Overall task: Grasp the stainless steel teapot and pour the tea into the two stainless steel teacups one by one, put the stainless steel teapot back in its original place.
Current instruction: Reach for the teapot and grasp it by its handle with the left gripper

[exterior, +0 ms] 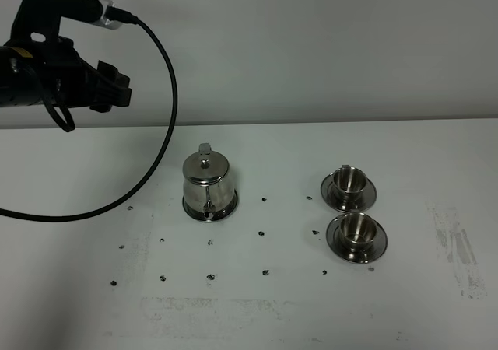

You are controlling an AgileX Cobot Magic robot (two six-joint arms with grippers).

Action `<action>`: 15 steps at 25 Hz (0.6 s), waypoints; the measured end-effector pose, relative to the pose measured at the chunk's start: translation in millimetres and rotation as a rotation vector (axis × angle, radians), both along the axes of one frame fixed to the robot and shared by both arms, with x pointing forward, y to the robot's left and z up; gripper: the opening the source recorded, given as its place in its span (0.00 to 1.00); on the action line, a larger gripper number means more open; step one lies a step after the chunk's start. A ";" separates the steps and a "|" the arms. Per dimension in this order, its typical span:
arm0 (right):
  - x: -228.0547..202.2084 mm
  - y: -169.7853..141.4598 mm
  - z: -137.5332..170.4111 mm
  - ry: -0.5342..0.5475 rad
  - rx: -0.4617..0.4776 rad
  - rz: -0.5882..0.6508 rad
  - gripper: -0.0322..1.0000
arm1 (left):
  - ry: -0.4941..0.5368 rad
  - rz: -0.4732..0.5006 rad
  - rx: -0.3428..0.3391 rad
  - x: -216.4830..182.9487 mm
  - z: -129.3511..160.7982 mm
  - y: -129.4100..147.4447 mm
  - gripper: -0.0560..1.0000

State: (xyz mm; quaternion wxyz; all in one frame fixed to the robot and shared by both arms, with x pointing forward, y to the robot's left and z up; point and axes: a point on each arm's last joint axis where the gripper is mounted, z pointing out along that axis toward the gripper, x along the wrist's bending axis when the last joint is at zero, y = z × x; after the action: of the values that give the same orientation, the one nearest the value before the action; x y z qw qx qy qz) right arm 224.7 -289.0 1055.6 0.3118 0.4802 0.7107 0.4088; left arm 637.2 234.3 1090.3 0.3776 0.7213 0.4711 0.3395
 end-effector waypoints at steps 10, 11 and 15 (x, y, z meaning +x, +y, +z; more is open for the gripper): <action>0.3 -1.1 -0.2 0.002 0.002 -0.021 0.37 | -0.003 -0.006 0.023 0.0 -0.2 0.6 0.64; 0.4 -0.9 -0.2 0.002 0.002 -0.035 0.37 | -0.003 -0.005 0.022 0.0 -0.2 0.6 0.64; 1.2 0.7 -0.1 0.003 0.006 -0.113 0.37 | 0.008 -0.009 0.023 -0.5 -1.1 0.3 0.64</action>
State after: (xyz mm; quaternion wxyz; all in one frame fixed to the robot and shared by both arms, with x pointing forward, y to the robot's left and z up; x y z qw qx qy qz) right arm 225.9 -288.3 1055.5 0.3320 0.5212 0.6815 0.3922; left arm 636.6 234.6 1089.3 0.3691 0.7291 0.4653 0.3402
